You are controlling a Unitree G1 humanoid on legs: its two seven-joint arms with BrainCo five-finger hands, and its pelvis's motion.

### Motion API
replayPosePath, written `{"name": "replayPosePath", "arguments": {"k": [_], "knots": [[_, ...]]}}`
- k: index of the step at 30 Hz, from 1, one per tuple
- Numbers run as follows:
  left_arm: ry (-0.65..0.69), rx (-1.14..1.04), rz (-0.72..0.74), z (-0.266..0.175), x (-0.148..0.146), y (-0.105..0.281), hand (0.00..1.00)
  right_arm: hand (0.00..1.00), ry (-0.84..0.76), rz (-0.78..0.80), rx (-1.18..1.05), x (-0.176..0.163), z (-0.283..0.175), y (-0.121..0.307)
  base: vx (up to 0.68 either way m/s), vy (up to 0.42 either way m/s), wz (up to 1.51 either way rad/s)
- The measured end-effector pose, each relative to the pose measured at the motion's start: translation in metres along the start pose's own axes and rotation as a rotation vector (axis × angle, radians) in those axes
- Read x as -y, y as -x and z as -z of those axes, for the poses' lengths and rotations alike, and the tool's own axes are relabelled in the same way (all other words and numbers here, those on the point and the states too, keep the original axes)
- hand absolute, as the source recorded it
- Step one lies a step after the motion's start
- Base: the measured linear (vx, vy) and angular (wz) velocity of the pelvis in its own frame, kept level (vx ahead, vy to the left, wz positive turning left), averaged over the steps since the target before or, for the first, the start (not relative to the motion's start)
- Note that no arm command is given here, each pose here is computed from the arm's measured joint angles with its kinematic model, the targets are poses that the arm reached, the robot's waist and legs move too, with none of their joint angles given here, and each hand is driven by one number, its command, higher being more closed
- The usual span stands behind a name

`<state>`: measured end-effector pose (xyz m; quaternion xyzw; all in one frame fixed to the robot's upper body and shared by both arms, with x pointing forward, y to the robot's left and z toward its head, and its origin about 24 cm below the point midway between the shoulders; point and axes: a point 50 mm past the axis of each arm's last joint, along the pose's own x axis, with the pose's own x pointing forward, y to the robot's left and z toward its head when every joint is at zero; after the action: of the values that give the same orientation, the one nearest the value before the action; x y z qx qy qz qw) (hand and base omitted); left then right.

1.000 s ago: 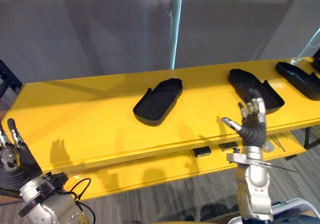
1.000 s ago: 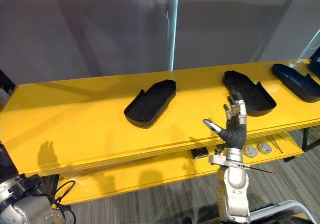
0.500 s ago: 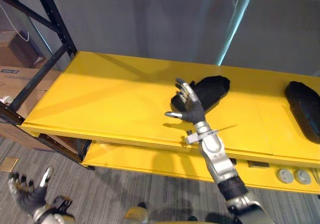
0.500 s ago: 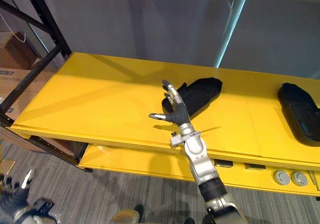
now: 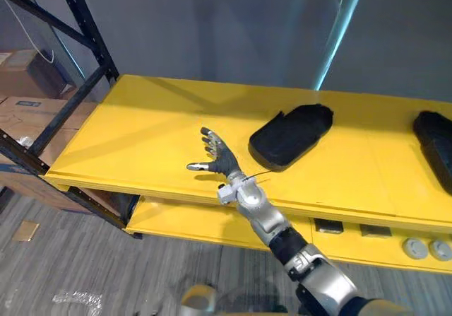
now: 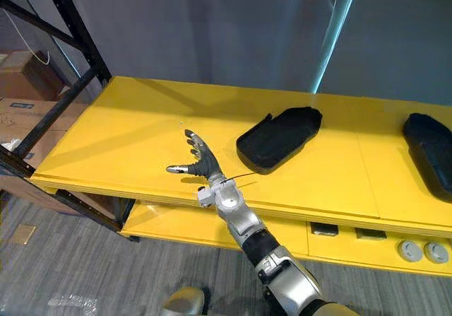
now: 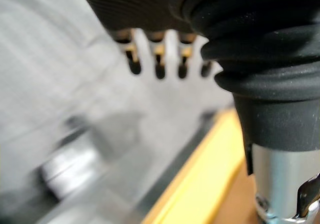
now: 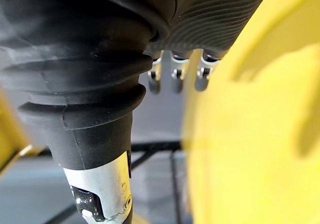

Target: Walk over and take plastic housings, then place them on the shelf

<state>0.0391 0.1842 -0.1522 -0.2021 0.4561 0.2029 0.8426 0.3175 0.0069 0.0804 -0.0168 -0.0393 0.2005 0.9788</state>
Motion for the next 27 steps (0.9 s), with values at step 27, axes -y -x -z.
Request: {"name": "replayPosePath", "arguments": {"k": [27], "knots": [[-0.15,0.017,0.373,-0.019,0.041,-0.01,0.0,0.0,0.082,0.292,0.159,0.001,-0.044,-0.013,0.0,-0.005,-0.06]]}}
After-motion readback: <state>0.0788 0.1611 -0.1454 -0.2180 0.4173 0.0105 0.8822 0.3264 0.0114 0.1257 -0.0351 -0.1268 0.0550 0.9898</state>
